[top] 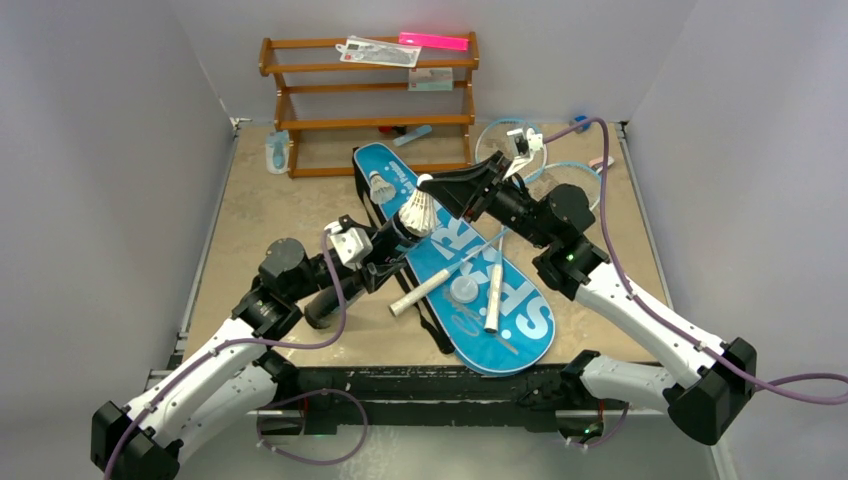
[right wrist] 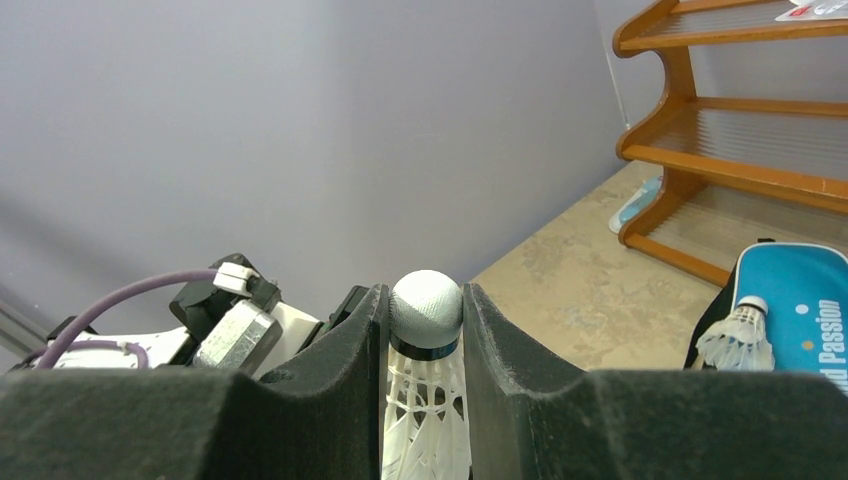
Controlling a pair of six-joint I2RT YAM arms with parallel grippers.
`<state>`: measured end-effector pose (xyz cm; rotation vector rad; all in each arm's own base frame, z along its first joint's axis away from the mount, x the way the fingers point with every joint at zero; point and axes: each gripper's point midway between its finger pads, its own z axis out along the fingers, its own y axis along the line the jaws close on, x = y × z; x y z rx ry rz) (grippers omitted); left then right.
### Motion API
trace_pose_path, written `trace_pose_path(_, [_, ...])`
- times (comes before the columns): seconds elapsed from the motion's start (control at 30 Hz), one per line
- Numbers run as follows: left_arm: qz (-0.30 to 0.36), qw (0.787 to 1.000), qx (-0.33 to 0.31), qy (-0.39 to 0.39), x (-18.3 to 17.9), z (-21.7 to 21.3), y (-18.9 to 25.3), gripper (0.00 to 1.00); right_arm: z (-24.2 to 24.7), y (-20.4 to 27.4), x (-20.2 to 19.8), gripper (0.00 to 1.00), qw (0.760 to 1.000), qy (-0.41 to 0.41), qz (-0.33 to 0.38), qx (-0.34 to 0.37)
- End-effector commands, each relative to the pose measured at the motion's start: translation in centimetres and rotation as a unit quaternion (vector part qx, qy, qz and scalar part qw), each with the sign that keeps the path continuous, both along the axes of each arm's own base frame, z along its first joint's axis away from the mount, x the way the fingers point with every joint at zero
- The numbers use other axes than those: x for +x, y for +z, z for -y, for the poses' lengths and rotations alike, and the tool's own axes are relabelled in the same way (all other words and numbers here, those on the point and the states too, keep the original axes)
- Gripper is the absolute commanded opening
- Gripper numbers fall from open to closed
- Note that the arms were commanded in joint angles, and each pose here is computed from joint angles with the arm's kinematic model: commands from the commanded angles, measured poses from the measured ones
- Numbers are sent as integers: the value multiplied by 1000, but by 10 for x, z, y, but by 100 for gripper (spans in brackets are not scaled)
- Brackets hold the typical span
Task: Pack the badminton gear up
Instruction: Place the shuttlecock at the shuttle tube.
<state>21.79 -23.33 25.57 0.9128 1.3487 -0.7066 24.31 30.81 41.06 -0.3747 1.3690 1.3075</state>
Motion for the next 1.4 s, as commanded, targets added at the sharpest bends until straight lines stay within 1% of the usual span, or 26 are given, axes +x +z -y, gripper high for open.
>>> trace_pose_path(0.0, [32, 999, -19, -1, -2, 0, 25, 29, 7, 24, -6, 9, 999, -8, 20, 32])
trace_pose_path(0.23, [40, 999, -28, -5, -5, -1, 30, 29, 10, 19, -3, 9, 998, -18, -5, 57])
trace_pose_path(0.5, [40, 999, -28, -8, -6, 0, 30, 29, 11, 13, -2, 8, 997, -18, -21, 68])
trace_pose_path(0.83, [22, 1000, -6, -2, 0, 1, 18, 29, 8, 23, -1, 8, 997, -12, -23, 70])
trace_pose_path(1.37, [45, 998, -38, -18, -11, 1, 35, 29, 12, 8, 0, 9, 996, -22, -36, 80])
